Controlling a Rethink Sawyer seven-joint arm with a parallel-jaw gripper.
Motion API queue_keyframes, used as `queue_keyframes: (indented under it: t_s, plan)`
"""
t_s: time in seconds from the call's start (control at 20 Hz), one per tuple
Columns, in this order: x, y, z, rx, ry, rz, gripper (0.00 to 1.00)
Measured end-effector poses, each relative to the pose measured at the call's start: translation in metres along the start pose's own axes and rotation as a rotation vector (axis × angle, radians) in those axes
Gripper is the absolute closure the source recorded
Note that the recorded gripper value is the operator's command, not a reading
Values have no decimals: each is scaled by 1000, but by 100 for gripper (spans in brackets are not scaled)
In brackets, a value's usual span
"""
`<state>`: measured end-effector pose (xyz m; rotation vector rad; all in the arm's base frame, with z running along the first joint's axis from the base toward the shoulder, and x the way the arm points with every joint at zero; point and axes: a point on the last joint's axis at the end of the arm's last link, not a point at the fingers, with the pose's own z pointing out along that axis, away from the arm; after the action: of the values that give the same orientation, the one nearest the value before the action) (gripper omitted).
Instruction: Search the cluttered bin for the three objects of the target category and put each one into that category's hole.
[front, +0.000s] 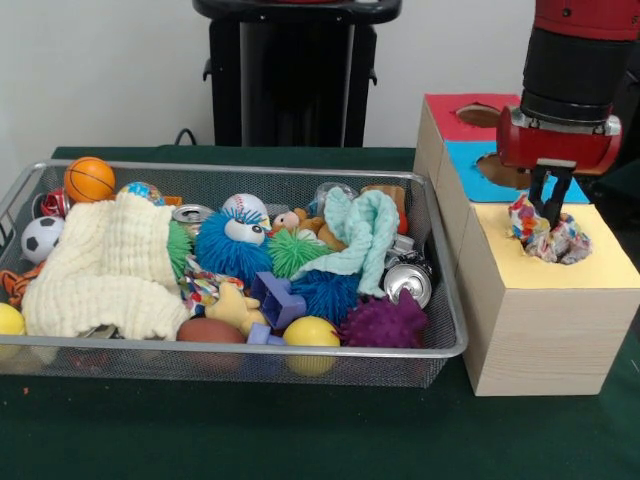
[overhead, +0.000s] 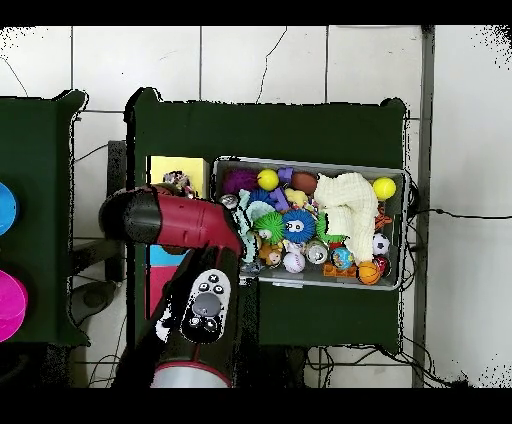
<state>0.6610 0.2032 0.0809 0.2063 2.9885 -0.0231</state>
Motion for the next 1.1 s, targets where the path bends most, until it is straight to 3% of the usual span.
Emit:
queue_keyframes:
  t_s: [0.3,0.45,0.65,1.1]
  plan:
    - [-2,-3,10,-82,45,50,100]
    - [-2,-4,15,-100,46,62,100]
    - [2,-3,21,-96,15,44,100]
    - [12,15,19,-46,-96,-64,100]
